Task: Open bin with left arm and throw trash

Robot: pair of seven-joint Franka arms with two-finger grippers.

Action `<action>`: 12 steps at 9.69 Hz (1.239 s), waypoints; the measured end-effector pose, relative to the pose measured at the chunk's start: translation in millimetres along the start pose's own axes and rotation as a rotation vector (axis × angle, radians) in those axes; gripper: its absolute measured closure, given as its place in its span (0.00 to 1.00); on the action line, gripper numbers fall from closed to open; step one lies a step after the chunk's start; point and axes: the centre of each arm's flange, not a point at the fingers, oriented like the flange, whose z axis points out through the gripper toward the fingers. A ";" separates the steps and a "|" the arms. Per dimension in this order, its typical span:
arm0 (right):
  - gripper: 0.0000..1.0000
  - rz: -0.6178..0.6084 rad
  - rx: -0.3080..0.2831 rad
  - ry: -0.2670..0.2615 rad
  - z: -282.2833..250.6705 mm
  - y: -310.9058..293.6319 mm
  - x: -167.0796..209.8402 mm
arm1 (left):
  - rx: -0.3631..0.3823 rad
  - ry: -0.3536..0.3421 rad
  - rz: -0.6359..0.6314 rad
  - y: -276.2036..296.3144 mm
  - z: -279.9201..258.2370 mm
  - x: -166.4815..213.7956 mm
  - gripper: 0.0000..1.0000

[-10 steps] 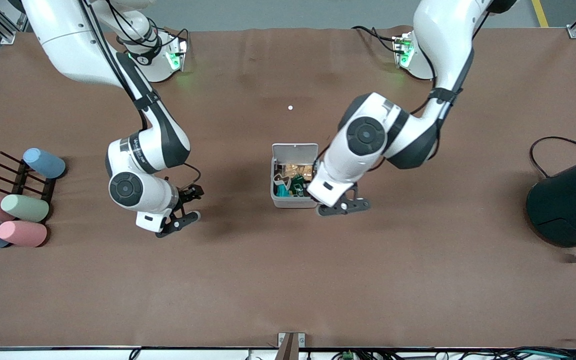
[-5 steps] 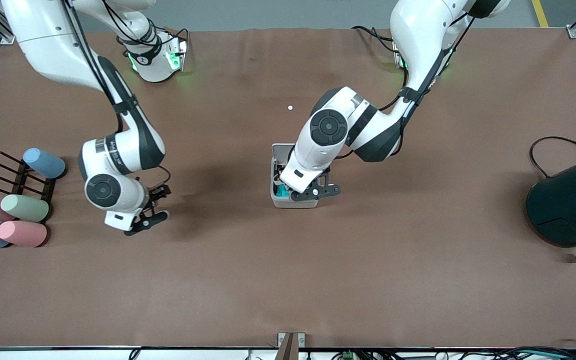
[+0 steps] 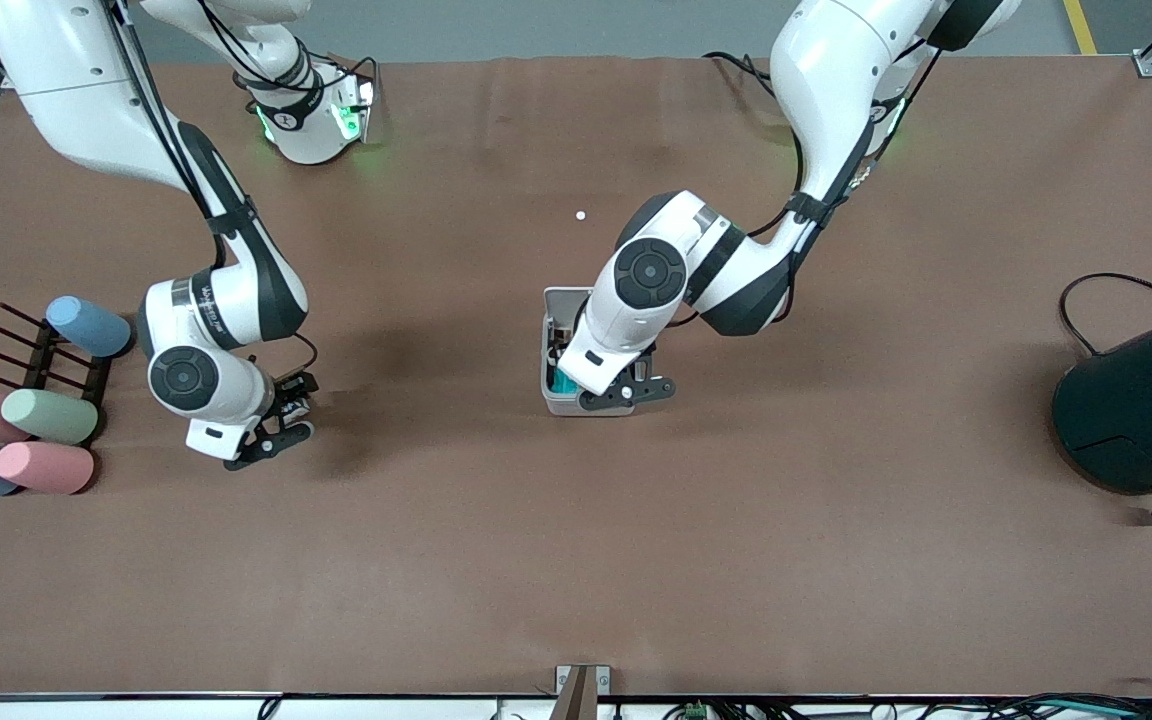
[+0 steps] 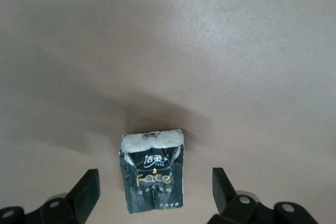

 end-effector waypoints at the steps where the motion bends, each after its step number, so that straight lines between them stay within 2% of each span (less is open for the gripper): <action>1: 0.05 -0.006 -0.009 0.002 4.9 1.9 -2.5 | -0.010 0.008 0.000 1.3 1.1 0.7 0.48; 3: 0.05 -0.001 -0.010 0.006 13.7 8.3 -5.4 | -0.033 0.026 0.006 6.7 4.6 -0.2 0.45; 4: 0.05 -0.002 -0.006 0.010 21.2 7.6 -6.8 | -0.037 0.029 0.009 8.5 5.3 -1.6 0.34; 6: 0.06 -0.010 0.003 0.005 35.0 2.1 -8.2 | -0.046 0.036 0.011 11.0 0.8 -1.0 0.05; 7: 0.07 -0.011 0.005 0.005 38.8 1.1 -7.9 | -0.057 0.046 0.009 12.2 -7.5 2.0 0.00; 8: 0.08 -0.012 0.007 0.004 40.3 0.3 -8.2 | -0.057 0.051 0.005 10.7 -20.6 5.1 0.00; 9: 0.13 -0.013 0.007 0.004 40.6 -0.3 -8.3 | -0.037 0.046 -0.003 3.5 -39.2 9.2 0.00; 10: 0.31 -0.017 0.008 0.005 39.2 -2.6 -7.5 | -0.010 0.040 0.002 -11.0 -64.6 18.4 0.00; 12: 0.46 -0.021 0.011 0.004 37.7 -6.0 -6.7 | 0.059 0.041 0.039 -60.2 -121.7 46.0 0.00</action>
